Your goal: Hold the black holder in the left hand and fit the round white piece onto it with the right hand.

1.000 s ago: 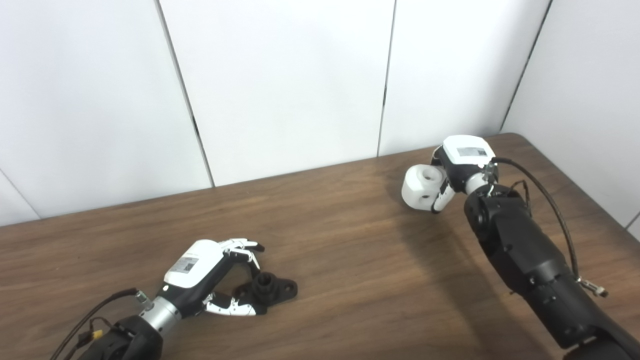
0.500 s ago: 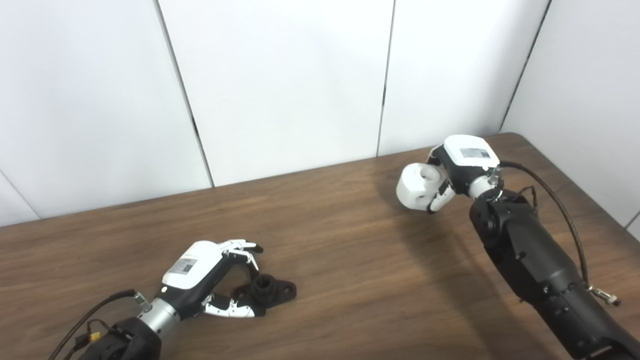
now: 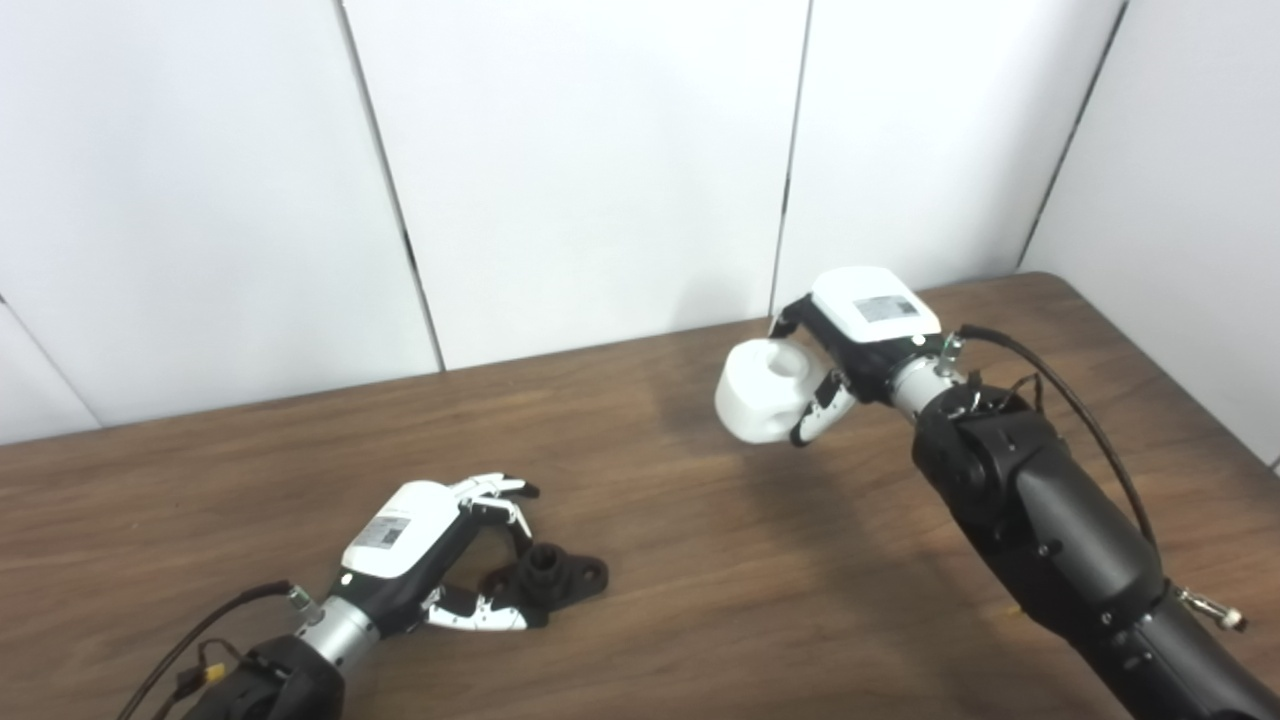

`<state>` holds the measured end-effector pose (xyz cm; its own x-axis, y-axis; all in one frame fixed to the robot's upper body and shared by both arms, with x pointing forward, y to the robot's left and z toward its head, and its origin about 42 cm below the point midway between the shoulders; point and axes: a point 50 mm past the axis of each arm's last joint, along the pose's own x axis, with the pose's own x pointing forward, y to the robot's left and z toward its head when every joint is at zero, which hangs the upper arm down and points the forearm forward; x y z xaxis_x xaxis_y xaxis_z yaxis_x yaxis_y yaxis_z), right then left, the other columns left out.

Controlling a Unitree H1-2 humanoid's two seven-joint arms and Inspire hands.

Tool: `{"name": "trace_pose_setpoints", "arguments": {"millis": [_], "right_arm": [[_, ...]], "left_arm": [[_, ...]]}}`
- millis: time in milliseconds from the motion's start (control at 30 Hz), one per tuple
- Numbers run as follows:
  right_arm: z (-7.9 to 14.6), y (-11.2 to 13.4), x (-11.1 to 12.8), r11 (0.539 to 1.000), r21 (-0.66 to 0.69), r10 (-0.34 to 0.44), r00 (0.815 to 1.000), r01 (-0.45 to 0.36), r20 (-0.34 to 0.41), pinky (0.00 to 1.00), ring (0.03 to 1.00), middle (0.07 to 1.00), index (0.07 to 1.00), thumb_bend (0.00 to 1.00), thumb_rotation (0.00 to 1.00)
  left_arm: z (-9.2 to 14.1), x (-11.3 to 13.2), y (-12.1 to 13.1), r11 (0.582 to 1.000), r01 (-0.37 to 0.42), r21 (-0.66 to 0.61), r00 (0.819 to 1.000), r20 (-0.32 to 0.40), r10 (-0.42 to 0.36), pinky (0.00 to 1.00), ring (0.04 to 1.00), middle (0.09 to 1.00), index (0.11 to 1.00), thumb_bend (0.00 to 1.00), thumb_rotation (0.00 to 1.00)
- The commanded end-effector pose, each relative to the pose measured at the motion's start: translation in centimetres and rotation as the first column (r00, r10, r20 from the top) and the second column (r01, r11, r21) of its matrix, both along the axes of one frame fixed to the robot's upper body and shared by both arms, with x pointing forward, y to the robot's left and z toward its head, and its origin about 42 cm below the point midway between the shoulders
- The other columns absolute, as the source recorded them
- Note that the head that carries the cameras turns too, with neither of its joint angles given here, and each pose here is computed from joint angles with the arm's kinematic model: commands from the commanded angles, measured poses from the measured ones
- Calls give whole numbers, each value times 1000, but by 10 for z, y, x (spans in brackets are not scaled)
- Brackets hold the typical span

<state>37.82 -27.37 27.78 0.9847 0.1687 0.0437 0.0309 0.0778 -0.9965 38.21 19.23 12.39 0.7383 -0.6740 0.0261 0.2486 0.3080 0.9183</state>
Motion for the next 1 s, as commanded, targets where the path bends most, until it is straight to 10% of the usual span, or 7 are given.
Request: {"name": "trace_pose_setpoints", "arguments": {"millis": [0,967], "right_arm": [[27,1,-3,998,-19,56,994,-54,94,737,786,727,482,523,139],[19,60,-3,934,5,357,931,-358,82,705,777,718,482,523,139]], "left_arm": [[-32,-10,-7,990,9,142,994,-111,6,820,911,864,486,524,62],[-31,-4,-56,992,-22,124,994,-102,35,878,944,891,486,523,73]]}}
